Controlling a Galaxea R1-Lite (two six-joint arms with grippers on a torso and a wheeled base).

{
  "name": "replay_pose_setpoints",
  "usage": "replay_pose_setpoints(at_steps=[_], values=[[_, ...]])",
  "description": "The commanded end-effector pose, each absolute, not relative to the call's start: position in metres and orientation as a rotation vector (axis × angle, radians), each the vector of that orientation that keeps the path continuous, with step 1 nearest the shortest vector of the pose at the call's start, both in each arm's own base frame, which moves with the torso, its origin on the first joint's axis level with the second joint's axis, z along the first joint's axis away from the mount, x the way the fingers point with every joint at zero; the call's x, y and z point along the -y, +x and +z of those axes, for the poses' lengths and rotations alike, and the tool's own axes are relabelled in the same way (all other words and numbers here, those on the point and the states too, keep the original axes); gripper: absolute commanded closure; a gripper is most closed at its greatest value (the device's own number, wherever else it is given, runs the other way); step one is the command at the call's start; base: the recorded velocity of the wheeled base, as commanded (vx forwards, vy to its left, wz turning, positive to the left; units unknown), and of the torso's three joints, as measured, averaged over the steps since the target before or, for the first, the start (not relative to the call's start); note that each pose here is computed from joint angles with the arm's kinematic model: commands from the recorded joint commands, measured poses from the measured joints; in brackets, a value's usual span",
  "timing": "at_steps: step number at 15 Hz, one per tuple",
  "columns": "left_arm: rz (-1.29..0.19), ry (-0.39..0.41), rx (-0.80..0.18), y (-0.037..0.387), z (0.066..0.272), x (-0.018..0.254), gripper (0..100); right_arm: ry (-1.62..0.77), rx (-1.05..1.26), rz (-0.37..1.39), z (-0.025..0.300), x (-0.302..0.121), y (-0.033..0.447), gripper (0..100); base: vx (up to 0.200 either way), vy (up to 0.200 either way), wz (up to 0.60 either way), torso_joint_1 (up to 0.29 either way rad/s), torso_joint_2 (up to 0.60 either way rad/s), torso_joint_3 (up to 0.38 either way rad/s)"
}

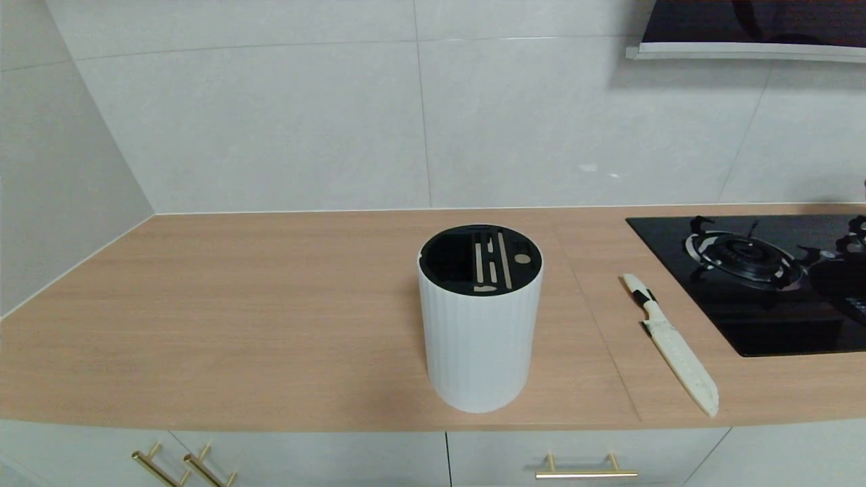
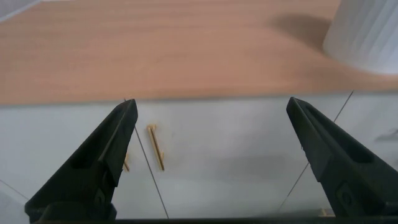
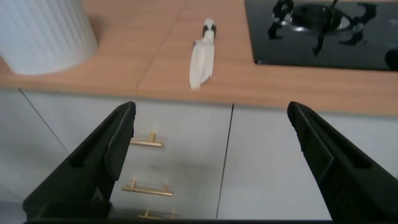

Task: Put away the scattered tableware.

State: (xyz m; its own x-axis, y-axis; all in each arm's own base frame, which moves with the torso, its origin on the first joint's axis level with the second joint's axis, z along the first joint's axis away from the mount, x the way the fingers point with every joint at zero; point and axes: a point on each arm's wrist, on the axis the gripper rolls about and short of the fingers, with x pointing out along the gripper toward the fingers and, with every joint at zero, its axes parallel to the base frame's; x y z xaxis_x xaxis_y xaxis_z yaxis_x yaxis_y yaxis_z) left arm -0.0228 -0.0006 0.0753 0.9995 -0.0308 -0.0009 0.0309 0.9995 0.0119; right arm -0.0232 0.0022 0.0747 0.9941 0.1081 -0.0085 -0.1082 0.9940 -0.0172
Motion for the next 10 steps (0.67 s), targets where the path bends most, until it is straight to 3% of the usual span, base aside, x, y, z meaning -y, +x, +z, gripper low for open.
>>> replay_pose_setpoints(at_steps=[1,10], values=[[-0.031,0.012,-0.001,-0.0228,0.0753,0.0006,0,-0.018,-0.010,0.109,0.0746,-0.0022,-0.0231,0,0.000,0.000,0.00,0.256,-0.56,-0.295],[-0.031,0.012,-0.001,-0.0228,0.0753,0.0006,0,-0.018,-0.008,0.109,0.0748,-0.0022,-0.0231,0,0.000,0.000,0.00,0.262,-0.54,-0.289]])
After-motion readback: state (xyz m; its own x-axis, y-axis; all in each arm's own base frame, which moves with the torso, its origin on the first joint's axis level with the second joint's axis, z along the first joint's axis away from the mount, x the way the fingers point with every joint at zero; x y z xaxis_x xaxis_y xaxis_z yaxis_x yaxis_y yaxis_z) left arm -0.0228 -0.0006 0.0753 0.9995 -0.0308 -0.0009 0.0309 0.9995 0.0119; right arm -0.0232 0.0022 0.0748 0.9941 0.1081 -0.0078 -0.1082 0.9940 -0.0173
